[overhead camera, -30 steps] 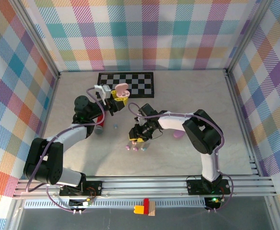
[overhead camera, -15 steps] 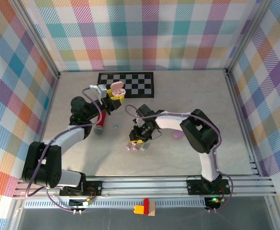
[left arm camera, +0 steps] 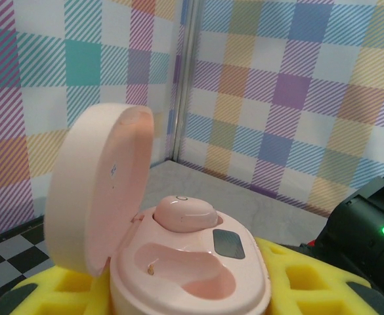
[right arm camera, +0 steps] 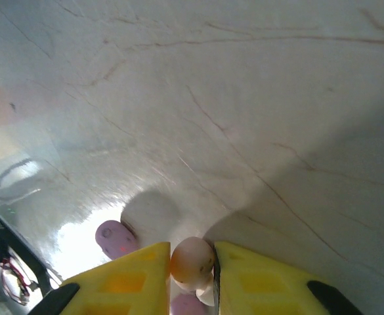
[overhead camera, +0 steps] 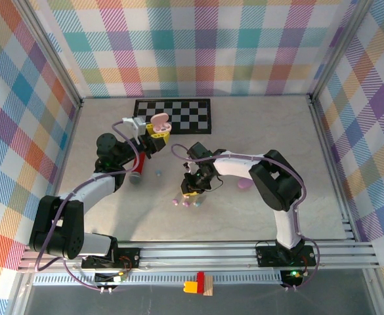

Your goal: Insert the wireless bluetooth earbuds into the charging case

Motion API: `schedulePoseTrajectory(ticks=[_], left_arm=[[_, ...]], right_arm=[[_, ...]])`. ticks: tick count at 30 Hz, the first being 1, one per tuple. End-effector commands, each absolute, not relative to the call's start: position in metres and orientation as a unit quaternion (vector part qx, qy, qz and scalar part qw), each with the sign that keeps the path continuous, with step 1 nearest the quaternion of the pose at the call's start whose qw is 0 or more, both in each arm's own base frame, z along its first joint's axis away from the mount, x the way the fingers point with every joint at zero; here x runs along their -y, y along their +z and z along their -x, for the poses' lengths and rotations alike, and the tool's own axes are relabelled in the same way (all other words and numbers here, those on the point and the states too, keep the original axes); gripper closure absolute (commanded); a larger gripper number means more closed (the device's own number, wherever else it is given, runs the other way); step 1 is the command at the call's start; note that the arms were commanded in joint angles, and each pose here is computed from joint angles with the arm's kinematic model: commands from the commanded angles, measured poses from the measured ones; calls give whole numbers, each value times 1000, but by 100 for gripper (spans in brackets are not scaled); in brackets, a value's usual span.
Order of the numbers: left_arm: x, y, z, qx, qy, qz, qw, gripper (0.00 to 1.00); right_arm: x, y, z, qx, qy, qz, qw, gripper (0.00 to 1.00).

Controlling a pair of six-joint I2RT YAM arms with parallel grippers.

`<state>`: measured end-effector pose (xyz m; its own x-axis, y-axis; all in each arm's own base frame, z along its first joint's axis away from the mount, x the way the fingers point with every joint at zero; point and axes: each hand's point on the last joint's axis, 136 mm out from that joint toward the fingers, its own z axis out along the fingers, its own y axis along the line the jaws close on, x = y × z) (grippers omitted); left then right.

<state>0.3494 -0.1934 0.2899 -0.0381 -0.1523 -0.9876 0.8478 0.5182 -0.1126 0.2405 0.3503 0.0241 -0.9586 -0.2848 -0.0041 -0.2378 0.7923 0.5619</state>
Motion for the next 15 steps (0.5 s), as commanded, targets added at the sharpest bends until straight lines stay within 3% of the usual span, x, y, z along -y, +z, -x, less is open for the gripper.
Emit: schedulePoseTrajectory(ticks=[1, 15], left_arm=[[185, 298, -346, -589, -379, -295, 650, 62], [179, 296, -343, -592, -376, -290, 652, 62]], right_arm=[[-318, 34, -250, 955, -259, -143, 19, 78], [-236, 20, -266, 977, -181, -115, 14, 76]])
